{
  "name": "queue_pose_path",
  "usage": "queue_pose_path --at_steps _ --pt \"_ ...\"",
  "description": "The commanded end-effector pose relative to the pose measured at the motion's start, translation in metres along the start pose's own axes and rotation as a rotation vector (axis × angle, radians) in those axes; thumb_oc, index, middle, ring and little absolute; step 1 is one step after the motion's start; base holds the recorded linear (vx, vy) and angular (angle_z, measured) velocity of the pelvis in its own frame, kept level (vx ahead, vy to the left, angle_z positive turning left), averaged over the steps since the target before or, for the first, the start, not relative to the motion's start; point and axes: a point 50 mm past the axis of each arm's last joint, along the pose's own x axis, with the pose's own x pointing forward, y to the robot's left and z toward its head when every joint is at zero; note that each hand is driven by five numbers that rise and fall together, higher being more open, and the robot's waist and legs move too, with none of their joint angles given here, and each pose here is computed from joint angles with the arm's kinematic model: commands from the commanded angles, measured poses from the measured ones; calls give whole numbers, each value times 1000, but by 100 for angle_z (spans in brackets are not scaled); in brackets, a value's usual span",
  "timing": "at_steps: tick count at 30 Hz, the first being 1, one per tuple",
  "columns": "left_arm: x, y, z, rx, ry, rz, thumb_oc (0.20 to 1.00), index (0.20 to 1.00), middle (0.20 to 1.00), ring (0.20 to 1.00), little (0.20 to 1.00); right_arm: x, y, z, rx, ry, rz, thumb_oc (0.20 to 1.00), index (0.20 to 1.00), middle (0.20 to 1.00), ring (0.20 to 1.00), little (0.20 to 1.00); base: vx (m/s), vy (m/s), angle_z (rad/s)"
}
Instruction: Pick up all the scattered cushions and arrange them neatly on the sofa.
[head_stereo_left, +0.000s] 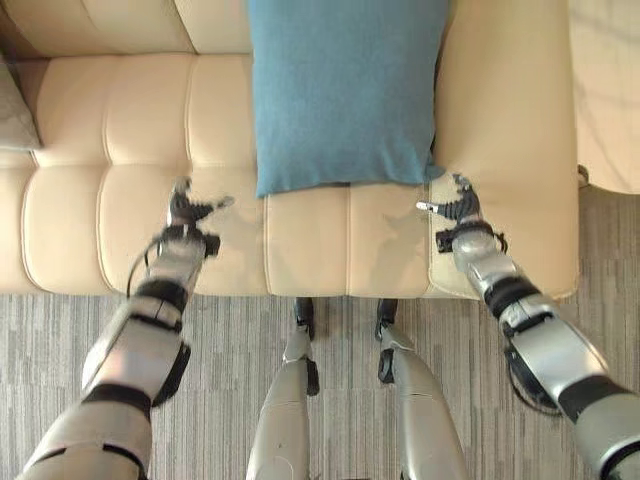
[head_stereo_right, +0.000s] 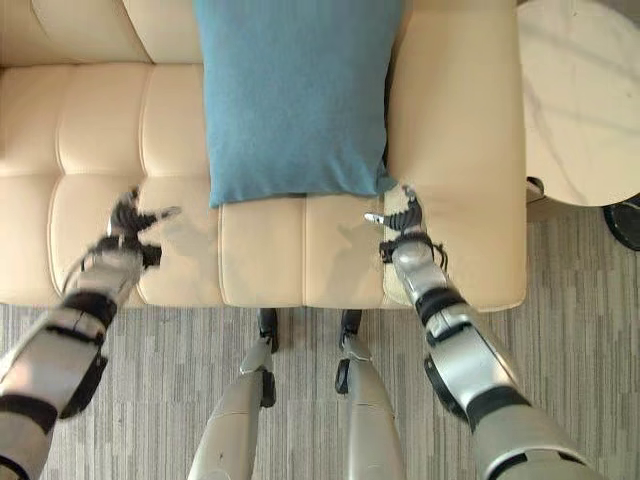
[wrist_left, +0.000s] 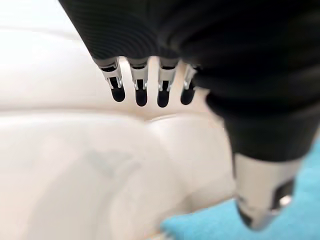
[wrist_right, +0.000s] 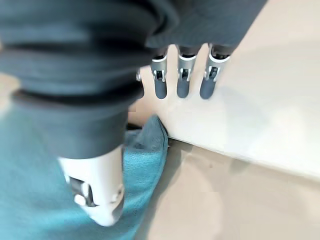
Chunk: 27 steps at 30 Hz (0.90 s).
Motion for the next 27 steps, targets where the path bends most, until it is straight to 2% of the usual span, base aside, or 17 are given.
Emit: queue_pose_path --at_steps 1,3,6,10,11,19,27 --pt "-12 -12 -18 -88 -1 -56 1000 1000 1000 1000 1000 -14 4 -19 32 1 74 1000 1000 1000 1000 1000 180 72 -14" --pt "-46 -23 -63 -158 89 -112 1000 1000 1000 1000 1000 -42 -2 -54 66 65 108 1000 1000 1000 1000 1000 182 77 -12" --pt "-84 -24 -103 -177 197 -147 1000 1000 1000 1000 1000 -71 -17 -91 53 161 110 1000 1000 1000 1000 1000 137 94 1" --pt "-115 -30 -126 -153 273 -213 1000 1000 1000 1000 1000 -95 -27 -113 -23 221 130 1000 1000 1000 1000 1000 29 124 -8" --pt "-130 -30 -134 -122 297 -257 1000 1000 1000 1000 1000 -111 -33 -131 -30 290 131 1000 1000 1000 1000 1000 22 139 -17" --pt "-142 -23 -141 -12 323 -323 1000 1000 1000 1000 1000 -138 -48 -158 62 416 47 1000 1000 1000 1000 1000 -39 94 -19" --pt "-131 -17 -127 -19 264 -275 1000 1000 1000 1000 1000 -134 -49 -153 124 391 -28 1000 1000 1000 1000 1000 -235 24 -29"
